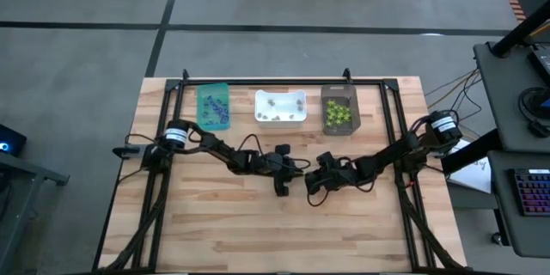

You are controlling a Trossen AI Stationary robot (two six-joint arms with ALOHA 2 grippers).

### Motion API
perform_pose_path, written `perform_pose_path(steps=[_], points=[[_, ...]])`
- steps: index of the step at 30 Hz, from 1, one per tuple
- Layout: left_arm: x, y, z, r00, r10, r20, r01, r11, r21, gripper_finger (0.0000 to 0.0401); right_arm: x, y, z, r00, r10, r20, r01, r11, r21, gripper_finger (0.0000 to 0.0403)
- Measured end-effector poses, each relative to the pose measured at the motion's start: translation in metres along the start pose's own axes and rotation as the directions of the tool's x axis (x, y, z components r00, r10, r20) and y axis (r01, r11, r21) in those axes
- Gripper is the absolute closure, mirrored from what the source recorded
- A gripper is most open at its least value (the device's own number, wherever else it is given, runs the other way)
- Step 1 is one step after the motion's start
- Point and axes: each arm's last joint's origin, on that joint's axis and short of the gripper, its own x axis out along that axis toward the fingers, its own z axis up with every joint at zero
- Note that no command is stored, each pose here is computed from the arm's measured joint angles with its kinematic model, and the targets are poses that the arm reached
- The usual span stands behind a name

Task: Sort Halloween decoration
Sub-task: Put the green spider toy into the black bin

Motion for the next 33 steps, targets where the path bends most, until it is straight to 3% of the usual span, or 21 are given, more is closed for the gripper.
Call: perform_pose_path(steps=[14, 22, 33], points=[[-0.009, 0.001, 0.008, 0.998, -0.001, -0.061, 0.002, 1.000, 0.006, 0.0365, -0.003, 0.001, 0.002, 1.000, 0.003, 0.012, -0.002, 0.999, -0.039, 0.0394], [-0.016, 0.002, 0.018, 0.999, 0.000, -0.036, 0.000, 1.000, 0.021, 0.0365, -0.004, 0.002, 0.003, 1.000, 0.009, 0.012, -0.009, 0.999, -0.048, 0.0394], [-0.008, 0.004, 0.006, 0.999, 0.010, -0.049, -0.006, 0.998, 0.070, 0.0365, -0.004, 0.003, 0.003, 1.000, 0.022, -0.003, -0.022, 0.998, -0.057, 0.0394]])
